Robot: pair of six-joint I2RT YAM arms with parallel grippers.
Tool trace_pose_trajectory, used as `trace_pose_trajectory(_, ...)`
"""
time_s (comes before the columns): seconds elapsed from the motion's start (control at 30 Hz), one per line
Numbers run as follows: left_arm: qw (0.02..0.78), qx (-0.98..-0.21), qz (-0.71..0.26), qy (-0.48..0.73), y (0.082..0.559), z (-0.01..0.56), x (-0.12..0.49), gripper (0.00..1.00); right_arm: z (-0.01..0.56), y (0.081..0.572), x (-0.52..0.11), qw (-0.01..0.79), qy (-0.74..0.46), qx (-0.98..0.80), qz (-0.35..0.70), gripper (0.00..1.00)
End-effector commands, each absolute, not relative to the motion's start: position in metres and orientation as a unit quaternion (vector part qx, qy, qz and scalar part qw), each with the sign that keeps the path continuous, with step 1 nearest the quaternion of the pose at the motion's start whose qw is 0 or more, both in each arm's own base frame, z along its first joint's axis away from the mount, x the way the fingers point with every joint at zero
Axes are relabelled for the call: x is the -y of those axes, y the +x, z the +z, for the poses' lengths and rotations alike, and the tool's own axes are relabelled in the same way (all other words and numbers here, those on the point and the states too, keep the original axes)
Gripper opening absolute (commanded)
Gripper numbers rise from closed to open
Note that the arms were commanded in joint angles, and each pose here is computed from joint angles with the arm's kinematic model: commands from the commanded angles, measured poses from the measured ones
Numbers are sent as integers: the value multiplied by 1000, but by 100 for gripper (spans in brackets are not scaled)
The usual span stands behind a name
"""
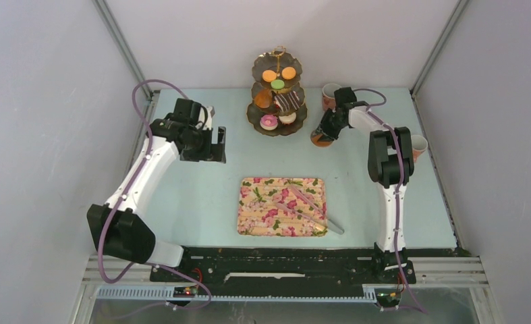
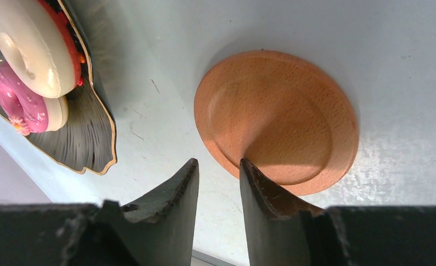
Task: Serve the afternoon tea
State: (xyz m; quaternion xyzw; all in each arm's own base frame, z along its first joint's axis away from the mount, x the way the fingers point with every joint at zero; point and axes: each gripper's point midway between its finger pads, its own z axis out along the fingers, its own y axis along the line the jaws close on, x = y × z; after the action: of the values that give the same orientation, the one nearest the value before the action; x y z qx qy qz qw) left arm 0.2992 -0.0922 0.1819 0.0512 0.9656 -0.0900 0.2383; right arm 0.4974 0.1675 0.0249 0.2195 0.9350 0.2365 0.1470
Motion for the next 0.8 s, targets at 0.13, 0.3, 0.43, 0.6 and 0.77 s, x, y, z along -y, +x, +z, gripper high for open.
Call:
trace_pose_trajectory(0.13,271,-955,-101,71,302,195,95,98,37,509,-150,176,202,-938,219,38)
trace_pose_trajectory(0.3,269,-955,-106,72,302,194,97,98,52,521,-167,203,127,-943,233,42)
trace_pose_trajectory(0.43,267,-955,-104,72,301,194,97,98,106,538,-169,267,63,-931,241,50)
trace_pose_trajectory(0.6,268,-955,-111,69,302,192,100,98,196,547,-151,398,-21,-897,191,70)
trace_pose_trajectory(0.77,266,-955,-115,70,303,188,102,98,215,564,-109,447,-49,-880,151,72)
